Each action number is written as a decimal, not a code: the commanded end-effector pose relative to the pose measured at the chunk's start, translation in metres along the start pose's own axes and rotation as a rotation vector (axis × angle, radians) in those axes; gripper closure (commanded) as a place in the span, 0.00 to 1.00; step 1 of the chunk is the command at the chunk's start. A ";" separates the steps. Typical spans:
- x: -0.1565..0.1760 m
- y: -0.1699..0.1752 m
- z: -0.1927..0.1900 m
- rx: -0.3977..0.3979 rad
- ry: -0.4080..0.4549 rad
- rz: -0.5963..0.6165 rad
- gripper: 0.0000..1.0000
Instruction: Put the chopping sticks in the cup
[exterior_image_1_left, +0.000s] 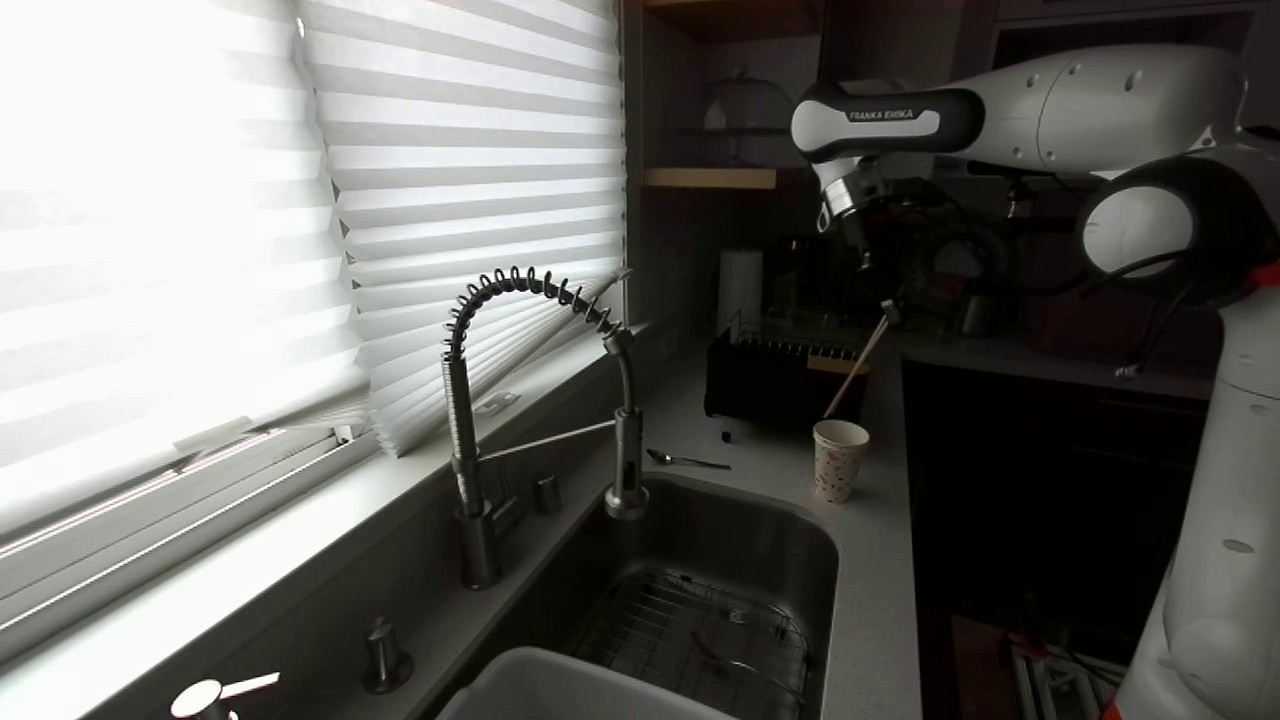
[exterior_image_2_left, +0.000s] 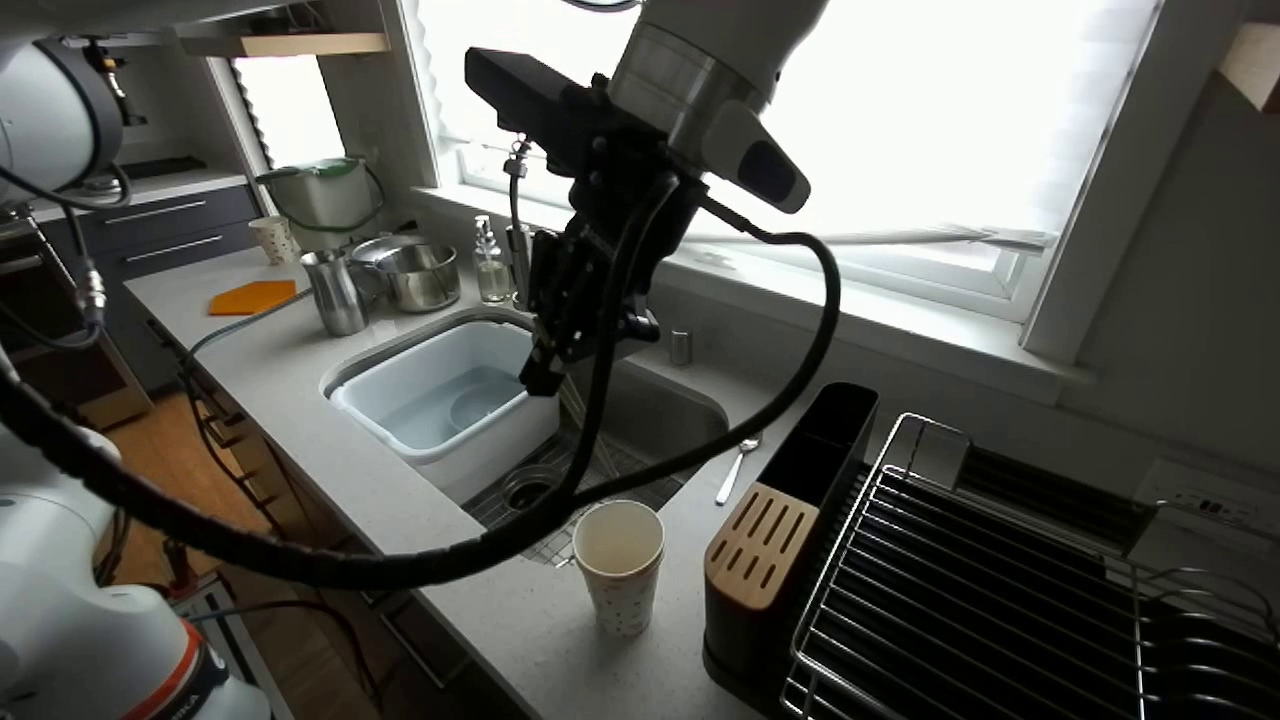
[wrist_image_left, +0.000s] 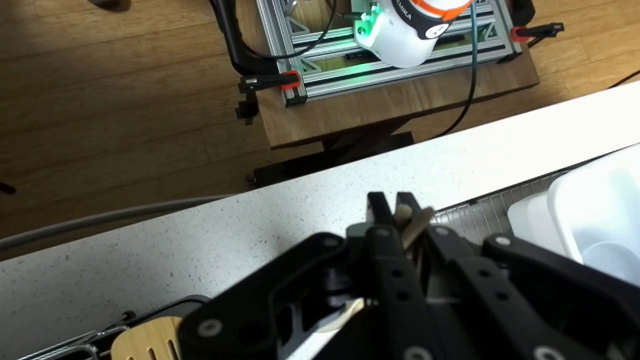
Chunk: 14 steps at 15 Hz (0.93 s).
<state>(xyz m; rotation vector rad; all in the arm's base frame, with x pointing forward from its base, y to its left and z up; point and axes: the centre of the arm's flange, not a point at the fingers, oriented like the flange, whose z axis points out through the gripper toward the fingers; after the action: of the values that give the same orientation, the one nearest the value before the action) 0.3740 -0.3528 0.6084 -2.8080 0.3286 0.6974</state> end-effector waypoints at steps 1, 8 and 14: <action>-0.001 0.010 0.006 -0.025 -0.081 -0.029 0.98; 0.015 0.027 0.026 -0.083 -0.165 -0.067 0.98; 0.039 0.020 0.037 -0.096 -0.136 -0.084 0.98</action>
<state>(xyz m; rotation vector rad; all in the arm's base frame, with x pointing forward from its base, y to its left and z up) 0.3839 -0.3694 0.5682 -2.8071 0.1645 0.9256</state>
